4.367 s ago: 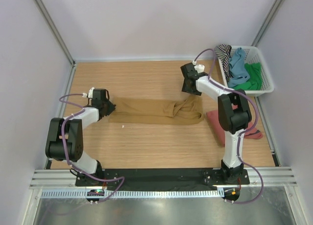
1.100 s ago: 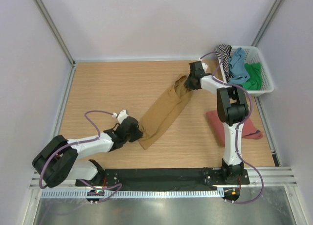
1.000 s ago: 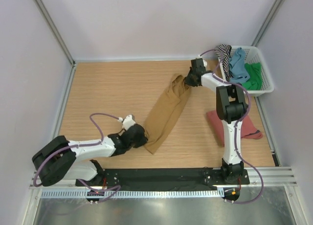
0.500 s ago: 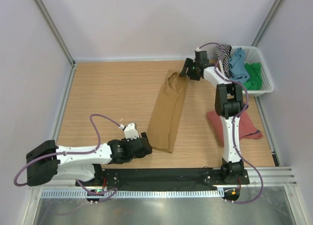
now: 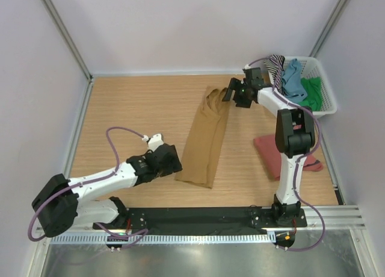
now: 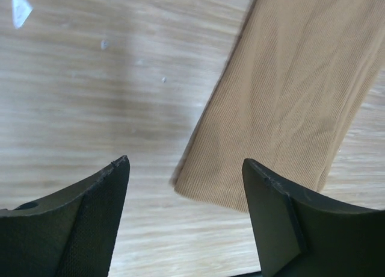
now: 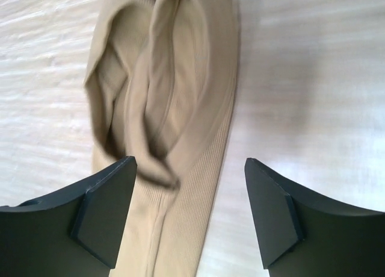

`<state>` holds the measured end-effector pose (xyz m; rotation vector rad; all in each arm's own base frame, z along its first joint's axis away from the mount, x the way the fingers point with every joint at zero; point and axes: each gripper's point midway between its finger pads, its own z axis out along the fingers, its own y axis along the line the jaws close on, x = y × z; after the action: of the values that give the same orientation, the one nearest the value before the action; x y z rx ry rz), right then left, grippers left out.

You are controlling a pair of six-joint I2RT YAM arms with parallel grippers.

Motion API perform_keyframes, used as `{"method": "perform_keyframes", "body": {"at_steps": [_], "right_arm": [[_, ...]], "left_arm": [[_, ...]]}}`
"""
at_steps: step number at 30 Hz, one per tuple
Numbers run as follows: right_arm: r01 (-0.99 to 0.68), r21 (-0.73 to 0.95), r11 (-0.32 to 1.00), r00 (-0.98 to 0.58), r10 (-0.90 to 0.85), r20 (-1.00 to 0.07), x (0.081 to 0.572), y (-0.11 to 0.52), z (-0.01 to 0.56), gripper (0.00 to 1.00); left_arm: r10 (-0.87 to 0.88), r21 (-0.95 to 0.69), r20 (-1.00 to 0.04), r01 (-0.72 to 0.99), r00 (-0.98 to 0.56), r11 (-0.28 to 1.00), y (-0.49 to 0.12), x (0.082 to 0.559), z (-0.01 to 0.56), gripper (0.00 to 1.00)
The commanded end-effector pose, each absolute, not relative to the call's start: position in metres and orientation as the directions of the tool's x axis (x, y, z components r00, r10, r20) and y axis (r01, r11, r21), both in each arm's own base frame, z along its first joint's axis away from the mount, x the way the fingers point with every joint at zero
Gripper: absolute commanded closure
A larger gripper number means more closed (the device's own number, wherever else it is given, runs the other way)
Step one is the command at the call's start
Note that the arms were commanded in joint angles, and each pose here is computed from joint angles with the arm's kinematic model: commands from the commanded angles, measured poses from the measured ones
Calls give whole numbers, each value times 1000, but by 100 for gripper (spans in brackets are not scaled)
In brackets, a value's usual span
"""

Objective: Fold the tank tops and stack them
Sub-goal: Fold the tank top

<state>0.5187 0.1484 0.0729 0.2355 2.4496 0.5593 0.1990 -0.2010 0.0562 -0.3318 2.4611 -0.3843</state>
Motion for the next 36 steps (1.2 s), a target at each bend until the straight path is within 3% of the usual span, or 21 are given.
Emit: {"method": "perform_keyframes", "body": {"at_steps": [1,5,15,20,26,29,36], "right_arm": [[20,486,874,-763,327,-557,503,153,106,22],[37,519,854,-783,347,-516,483,155,91,40],[71,551,832,-818,364,-445,483,164,55,42],[101,547,831,-829,374,-415,490,165,35,48],[108,563,819,-838,380,-392,504,171,22,79],[110,557,823,-835,381,-398,512,171,19,90],[94,577,811,-846,371,-383,532,181,15,91]], "left_arm": [[-274,-405,-534,-43,-800,913,-225,217,67,26],[-260,-409,-500,-40,-826,912,-235,220,52,32],[-257,-424,-432,-57,-865,904,-244,212,24,55],[-278,-453,-373,-88,-885,887,-241,196,5,80],[-268,-464,-354,-81,-896,882,-247,181,-3,100],[-252,-463,-349,-67,-903,884,-257,169,-5,100],[-321,-530,-346,-98,-882,842,-278,158,-1,99]]}}
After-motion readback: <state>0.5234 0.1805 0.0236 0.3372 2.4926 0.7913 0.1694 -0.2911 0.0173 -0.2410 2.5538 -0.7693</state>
